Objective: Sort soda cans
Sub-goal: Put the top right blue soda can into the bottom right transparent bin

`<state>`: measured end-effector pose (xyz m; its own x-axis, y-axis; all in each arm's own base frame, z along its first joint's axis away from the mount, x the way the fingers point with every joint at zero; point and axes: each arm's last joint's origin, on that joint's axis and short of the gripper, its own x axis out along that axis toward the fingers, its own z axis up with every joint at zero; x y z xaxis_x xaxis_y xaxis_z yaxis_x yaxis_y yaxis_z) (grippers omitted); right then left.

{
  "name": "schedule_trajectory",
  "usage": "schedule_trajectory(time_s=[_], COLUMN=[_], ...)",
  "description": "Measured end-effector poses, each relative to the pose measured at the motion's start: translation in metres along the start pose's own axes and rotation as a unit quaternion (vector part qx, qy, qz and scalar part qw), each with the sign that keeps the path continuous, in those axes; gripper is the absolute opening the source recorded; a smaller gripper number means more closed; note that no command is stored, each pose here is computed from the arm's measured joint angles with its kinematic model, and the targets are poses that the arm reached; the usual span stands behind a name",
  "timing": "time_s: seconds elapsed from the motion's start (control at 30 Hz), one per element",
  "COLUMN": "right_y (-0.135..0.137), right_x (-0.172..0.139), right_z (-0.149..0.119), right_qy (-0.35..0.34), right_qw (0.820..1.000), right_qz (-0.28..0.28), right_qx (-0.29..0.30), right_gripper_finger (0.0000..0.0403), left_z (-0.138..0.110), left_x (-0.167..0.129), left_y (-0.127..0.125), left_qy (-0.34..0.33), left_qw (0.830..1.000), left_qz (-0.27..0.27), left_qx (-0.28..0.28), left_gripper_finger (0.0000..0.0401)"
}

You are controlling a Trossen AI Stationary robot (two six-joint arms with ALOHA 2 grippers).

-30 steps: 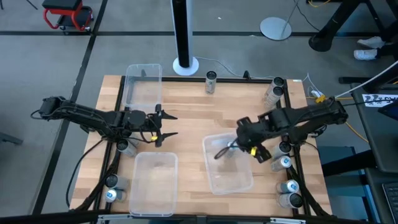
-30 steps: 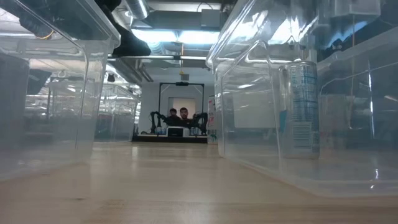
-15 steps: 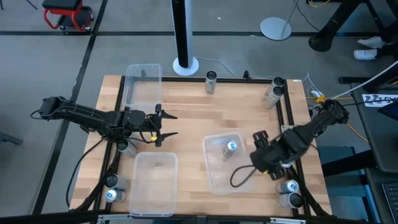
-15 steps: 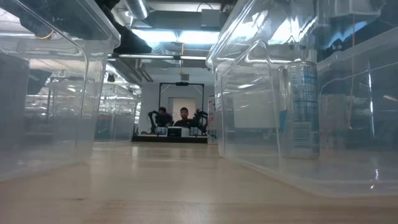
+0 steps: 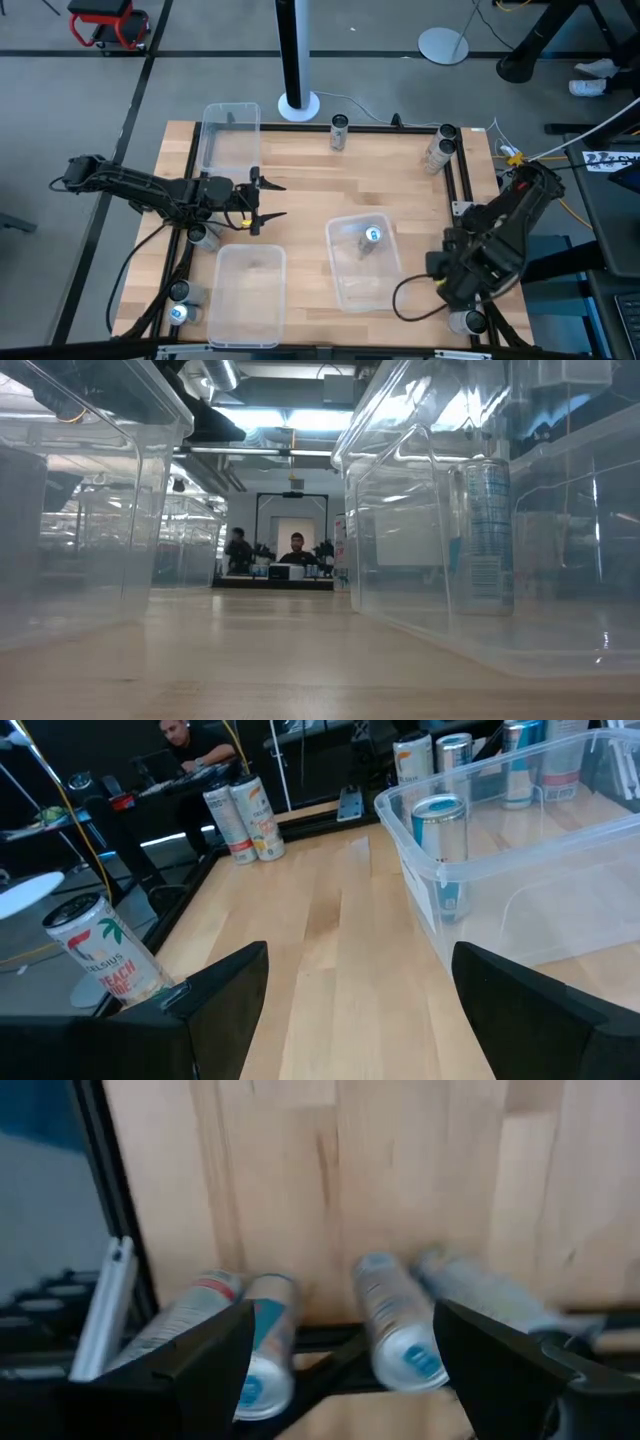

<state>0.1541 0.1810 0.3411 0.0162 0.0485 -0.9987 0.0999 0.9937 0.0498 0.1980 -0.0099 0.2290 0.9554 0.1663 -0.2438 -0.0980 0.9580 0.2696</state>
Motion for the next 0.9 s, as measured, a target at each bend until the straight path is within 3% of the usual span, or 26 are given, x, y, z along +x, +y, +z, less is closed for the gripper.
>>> schedule_trajectory(time_s=[0.27,0.57,0.73,0.9], right_y=[0.009,0.009,0.011,0.015], right_x=[0.009,0.01,0.014,0.028], right_z=[-0.003,0.003,-0.002,-0.016], right_qy=[0.043,-0.021,0.048,0.111], right_qw=[0.999,0.999,0.999,0.993], right_qz=[0.006,-0.021,-0.002,-0.005], right_qx=[0.029,-0.02,0.023,0.025], right_gripper_finger=[0.0305,0.0305,0.0305,0.0305], left_z=[0.001,0.002,0.002,0.001], left_x=[0.0,0.0,0.0,0.0], left_y=[0.0,0.0,0.0,0.0], left_qy=[-0.007,-0.008,-0.008,-0.007], left_qw=[1.0,1.0,1.0,1.0], left_qz=[0.001,0.002,0.002,0.001], left_qx=[-0.002,0.012,0.011,0.013], left_gripper_finger=[0.0306,0.0306,0.0306,0.0306])
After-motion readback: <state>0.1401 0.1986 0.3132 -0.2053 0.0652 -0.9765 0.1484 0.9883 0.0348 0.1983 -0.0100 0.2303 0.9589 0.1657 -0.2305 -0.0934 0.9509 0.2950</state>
